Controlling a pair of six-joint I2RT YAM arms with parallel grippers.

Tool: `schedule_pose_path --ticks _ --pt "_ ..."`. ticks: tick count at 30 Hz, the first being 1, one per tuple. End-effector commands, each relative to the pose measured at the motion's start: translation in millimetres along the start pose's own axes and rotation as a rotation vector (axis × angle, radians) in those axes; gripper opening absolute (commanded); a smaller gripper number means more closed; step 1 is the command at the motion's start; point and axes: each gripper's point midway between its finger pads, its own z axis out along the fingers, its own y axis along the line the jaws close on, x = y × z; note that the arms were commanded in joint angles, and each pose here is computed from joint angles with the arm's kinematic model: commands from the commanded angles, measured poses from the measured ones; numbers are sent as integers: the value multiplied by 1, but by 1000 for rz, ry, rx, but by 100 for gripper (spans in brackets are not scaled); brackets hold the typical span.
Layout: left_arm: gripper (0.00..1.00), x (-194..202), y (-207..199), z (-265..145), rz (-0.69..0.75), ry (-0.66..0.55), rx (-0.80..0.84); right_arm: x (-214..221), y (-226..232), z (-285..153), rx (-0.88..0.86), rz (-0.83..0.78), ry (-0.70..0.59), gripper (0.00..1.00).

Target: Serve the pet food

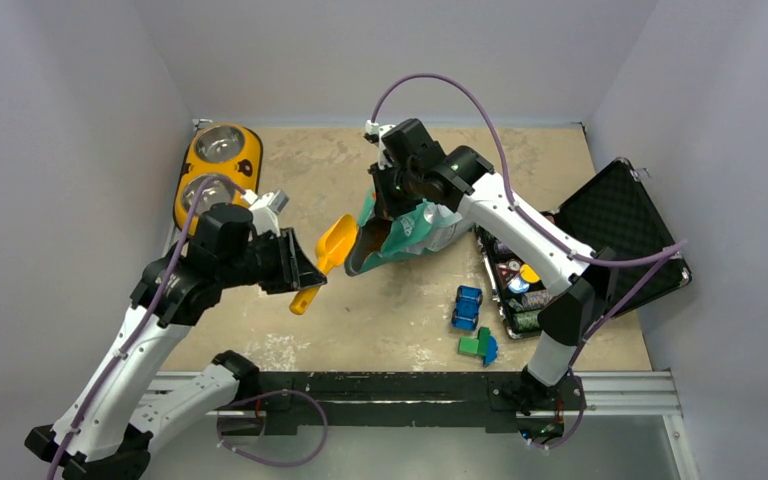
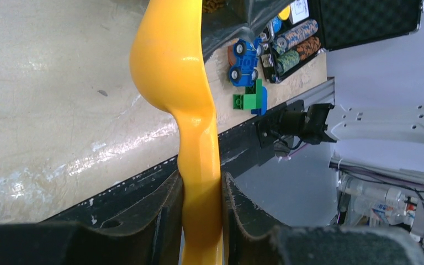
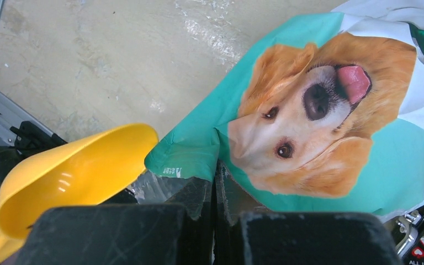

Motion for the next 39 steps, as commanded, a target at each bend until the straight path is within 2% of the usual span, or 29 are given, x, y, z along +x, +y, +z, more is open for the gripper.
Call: schedule_pose_path --ticks 1,4,10,14,22,32,39 --pt "0 6 -17 -19 72 107 27 -36 -15 -21 63 -37 -131 0" --pt "0 14 -25 -18 67 192 62 -40 -16 -24 70 -45 -145 0" --pt "0 21 -30 -19 19 247 78 -37 -12 -31 43 -47 -149 0" --pt "0 17 -37 -28 -4 197 96 -29 -10 -31 25 -43 -135 0" --pt "0 16 -40 -51 -8 175 53 -32 -4 -34 6 -46 -149 0" --pt "0 -3 -48 -19 22 236 58 -35 16 -39 -32 -90 -168 0" --pt "0 -9 -34 16 -58 286 -20 -36 20 -48 -43 -100 -189 0"
